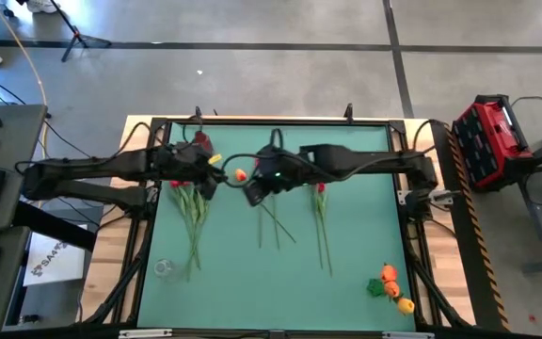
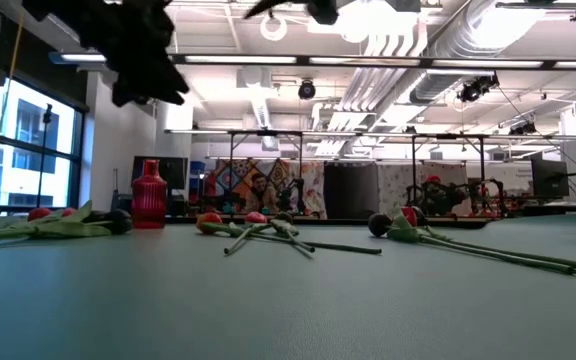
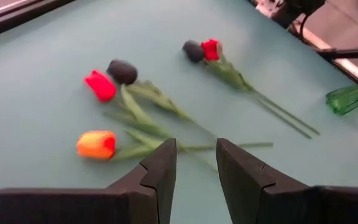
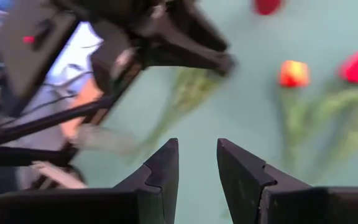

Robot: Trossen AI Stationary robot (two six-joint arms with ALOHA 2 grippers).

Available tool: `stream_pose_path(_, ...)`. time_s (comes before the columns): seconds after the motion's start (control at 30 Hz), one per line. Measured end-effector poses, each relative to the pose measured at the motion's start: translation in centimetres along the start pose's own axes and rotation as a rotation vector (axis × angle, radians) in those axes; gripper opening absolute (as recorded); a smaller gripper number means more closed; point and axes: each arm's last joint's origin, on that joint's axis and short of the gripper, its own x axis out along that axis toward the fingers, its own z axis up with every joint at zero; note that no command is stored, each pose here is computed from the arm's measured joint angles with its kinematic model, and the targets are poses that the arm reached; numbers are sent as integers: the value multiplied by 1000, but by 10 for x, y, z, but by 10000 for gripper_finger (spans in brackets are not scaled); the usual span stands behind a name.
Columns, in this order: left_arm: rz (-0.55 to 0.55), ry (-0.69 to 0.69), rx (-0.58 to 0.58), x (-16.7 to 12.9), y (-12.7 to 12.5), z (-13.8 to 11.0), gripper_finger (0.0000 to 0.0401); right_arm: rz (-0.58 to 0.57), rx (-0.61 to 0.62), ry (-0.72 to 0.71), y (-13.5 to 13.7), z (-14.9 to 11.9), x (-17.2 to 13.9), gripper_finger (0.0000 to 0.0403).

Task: Sort flowers into vase by color
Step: Put the orange flower into the green vase

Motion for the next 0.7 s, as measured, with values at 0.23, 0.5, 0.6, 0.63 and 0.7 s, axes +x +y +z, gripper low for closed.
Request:
stream_pose_path(0.23,31,-65,-21,-40,4,-9,101,70,-8,-4,1,-2,54,99)
stream_pose_path(0.5,8,-31,-116,-47,10,-39,101,69,5,32,-14,1,91,99)
stream_pose_path(0.6,-7,-2,-148,-43,11,-52,101,83,7,37,-17,-2,107,99)
stream_pose_path(0.63,-4,0,-156,-42,11,-56,101,72,2,39,-19,-3,112,99)
stream_pose_path(0.7,3,-3,-168,-41,11,-61,101,40,-5,40,-26,-4,123,99)
